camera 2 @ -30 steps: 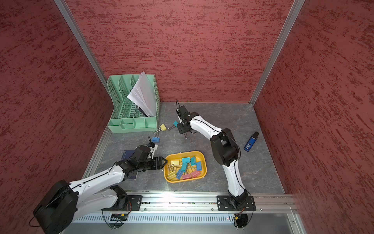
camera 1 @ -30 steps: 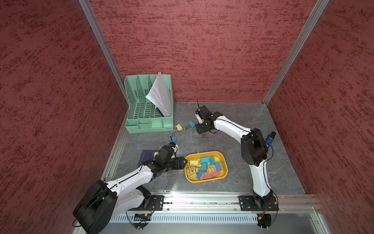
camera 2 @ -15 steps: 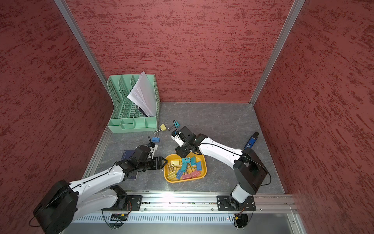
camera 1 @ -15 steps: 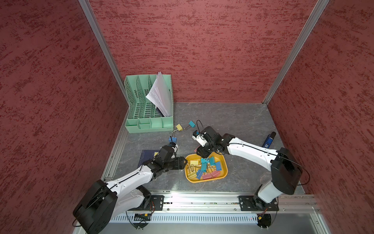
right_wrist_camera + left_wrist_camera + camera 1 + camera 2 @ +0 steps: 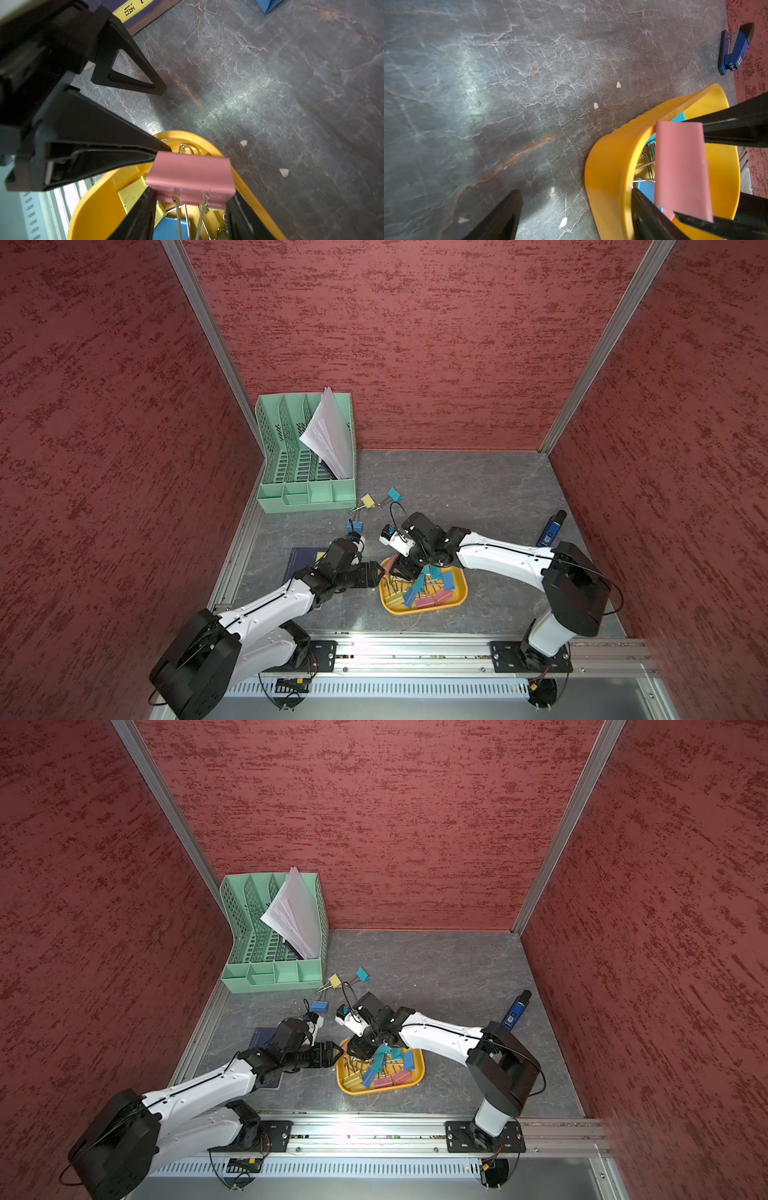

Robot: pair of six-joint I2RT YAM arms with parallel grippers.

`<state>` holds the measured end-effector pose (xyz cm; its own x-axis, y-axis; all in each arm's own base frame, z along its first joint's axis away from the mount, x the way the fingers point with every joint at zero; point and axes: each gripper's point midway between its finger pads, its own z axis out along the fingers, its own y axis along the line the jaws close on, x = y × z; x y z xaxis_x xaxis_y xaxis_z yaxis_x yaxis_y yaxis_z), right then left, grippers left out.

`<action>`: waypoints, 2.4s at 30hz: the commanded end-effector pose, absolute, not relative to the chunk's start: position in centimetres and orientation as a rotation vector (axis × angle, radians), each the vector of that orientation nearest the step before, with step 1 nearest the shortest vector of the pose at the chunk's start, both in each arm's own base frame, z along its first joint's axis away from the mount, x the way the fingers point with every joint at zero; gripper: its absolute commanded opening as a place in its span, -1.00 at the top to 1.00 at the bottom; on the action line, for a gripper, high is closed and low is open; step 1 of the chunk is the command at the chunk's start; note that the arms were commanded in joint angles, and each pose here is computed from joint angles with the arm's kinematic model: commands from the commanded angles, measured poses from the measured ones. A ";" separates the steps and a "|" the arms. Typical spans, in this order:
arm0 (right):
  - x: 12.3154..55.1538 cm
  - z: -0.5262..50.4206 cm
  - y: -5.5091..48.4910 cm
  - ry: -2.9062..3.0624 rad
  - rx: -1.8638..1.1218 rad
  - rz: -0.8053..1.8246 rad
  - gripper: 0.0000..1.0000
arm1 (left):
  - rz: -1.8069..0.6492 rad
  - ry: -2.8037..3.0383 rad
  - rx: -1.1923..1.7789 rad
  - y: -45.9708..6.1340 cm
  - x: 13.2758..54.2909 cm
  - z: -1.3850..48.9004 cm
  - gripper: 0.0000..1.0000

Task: Put the binder clips in the storage box
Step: Place the binder clip in the storage box, then pick up the binder clip at the center of the board.

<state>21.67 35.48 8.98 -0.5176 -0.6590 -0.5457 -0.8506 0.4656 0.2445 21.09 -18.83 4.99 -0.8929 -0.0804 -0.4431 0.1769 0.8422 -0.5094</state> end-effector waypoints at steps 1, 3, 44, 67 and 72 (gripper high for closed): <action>20.4 7.1 35.6 2.362 -1.316 0.737 0.02 | -0.739 2.575 0.093 -18.4 20.7 4.5 -0.67; 20.2 6.8 35.5 2.371 -1.314 0.738 -0.01 | -0.739 2.575 0.094 -18.4 20.7 4.5 -0.67; 21.1 6.5 34.4 2.407 -1.299 0.620 -0.31 | -0.759 2.565 0.111 -18.5 20.5 4.8 -0.67; 40.8 14.0 30.0 2.311 -0.747 0.431 -0.78 | -0.770 2.563 0.122 -18.7 20.4 4.8 -0.68; 45.8 11.8 30.4 2.478 -0.583 0.448 -0.85 | -0.764 2.565 0.118 -18.7 20.4 4.7 -0.68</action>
<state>44.54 30.35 12.58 -0.6761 -0.3616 -0.6420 -0.5572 0.8210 0.1243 20.83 -18.77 5.05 -0.8900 -0.0653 -0.4513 0.1947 0.8405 -0.5056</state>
